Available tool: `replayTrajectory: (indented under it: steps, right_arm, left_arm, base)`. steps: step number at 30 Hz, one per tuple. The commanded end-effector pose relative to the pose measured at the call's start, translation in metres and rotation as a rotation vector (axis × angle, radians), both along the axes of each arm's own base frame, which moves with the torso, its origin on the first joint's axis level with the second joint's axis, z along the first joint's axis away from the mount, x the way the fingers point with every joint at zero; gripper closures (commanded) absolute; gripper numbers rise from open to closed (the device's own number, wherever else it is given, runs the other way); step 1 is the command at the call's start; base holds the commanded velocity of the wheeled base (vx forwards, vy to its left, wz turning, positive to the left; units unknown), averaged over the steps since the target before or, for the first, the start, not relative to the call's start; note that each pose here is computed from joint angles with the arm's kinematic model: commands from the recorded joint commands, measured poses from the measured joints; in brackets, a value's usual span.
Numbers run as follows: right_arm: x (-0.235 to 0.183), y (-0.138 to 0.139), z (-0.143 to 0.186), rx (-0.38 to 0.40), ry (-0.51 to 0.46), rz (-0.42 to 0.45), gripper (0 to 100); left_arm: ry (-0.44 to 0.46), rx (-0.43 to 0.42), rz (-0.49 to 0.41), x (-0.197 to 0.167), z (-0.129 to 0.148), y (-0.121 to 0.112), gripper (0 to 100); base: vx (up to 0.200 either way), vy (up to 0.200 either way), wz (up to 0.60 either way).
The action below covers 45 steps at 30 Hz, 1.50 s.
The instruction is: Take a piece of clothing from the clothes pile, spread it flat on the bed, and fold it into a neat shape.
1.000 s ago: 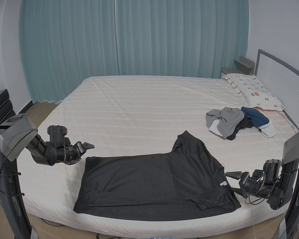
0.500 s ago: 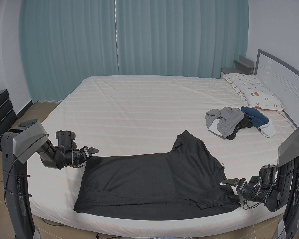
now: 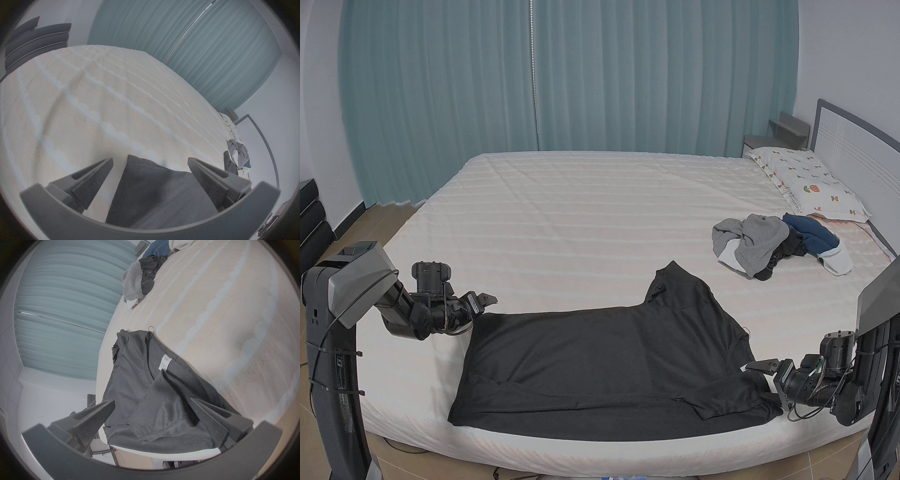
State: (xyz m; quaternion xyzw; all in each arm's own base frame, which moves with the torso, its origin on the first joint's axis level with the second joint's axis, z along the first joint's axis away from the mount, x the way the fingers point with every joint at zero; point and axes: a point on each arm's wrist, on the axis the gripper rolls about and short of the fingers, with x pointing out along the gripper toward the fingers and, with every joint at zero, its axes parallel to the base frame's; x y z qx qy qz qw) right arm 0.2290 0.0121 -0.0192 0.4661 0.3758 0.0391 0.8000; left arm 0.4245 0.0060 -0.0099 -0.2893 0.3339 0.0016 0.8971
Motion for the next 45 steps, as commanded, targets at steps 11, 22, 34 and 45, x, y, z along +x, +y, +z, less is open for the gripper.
replayTrajectory:
  steps: [11,22,34,45]
  right_arm:
    - [0.001,0.0,0.001,0.001,-0.012,0.001,0]
    - [0.005,-0.001,0.002,0.004,-0.027,-0.008,0]
    - [0.04,0.026,0.031,-0.096,-0.267,-0.072,0]
    - [0.129,0.045,0.033,-0.303,-0.357,0.032,0]
  left_arm:
    - [0.018,-0.002,-0.001,0.009,-0.019,-0.001,0]
    - [0.019,-0.008,0.006,0.008,-0.018,0.001,100]
    - [-0.046,-0.076,0.113,0.01,-0.011,0.009,100]
    - [-0.02,-0.079,0.115,0.006,-0.018,0.009,100]
  base:
    - [0.0,0.0,0.0]
    - [0.0,0.0,0.0]
    - [0.0,0.0,0.0]
    - [0.0,0.0,0.0]
